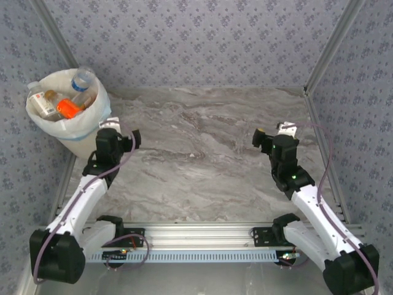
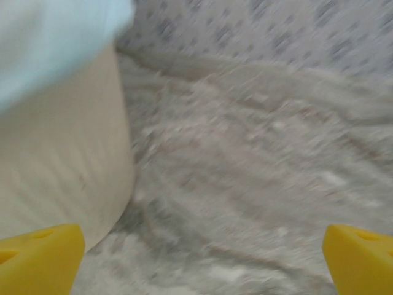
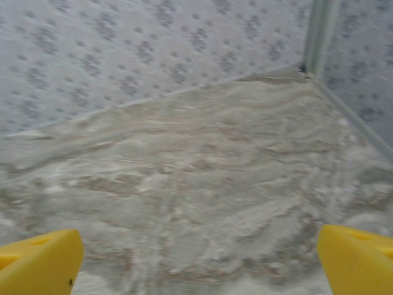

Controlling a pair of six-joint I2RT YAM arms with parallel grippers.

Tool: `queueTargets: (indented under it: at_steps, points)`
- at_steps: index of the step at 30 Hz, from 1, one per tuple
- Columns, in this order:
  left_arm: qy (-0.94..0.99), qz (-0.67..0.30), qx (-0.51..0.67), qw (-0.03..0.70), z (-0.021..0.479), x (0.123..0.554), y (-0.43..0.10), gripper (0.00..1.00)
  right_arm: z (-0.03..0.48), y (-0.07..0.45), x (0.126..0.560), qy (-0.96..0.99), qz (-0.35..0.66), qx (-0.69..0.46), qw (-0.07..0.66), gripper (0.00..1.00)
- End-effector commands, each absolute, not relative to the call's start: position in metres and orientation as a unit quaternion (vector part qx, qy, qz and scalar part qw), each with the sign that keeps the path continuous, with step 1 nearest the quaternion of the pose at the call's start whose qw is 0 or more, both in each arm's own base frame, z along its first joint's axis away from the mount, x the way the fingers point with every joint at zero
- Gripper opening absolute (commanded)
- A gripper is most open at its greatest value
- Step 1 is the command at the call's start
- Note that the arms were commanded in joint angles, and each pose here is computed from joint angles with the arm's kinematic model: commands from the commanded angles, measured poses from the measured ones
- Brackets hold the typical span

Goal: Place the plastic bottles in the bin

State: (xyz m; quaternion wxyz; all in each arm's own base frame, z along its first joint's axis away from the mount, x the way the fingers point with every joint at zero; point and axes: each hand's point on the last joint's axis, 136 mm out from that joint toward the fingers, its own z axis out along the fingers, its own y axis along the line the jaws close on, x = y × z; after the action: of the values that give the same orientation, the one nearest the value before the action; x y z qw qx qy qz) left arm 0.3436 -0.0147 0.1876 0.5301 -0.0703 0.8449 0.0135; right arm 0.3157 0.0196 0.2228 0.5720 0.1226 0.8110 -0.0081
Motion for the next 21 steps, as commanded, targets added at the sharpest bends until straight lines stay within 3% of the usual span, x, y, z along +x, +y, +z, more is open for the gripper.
queueTargets:
  at_steps: [1,6,13,21]
  points:
    - [0.807,0.071,-0.096,0.579,0.188,0.361,0.016,1.0,0.193,0.0,0.316,0.819,-0.043,0.117,0.56,1.0]
    - [0.838,0.054,-0.1,0.534,0.131,0.381,0.031,1.0,0.154,-0.023,0.324,0.831,-0.039,0.128,0.54,1.0]
    - [0.833,0.02,-0.029,0.553,0.093,0.4,0.014,1.0,0.11,-0.029,0.339,0.853,-0.046,0.083,0.514,1.0]
    - [0.814,0.086,-0.099,0.566,0.094,0.39,0.039,0.99,0.109,-0.019,0.368,0.831,-0.026,0.044,0.554,1.0]
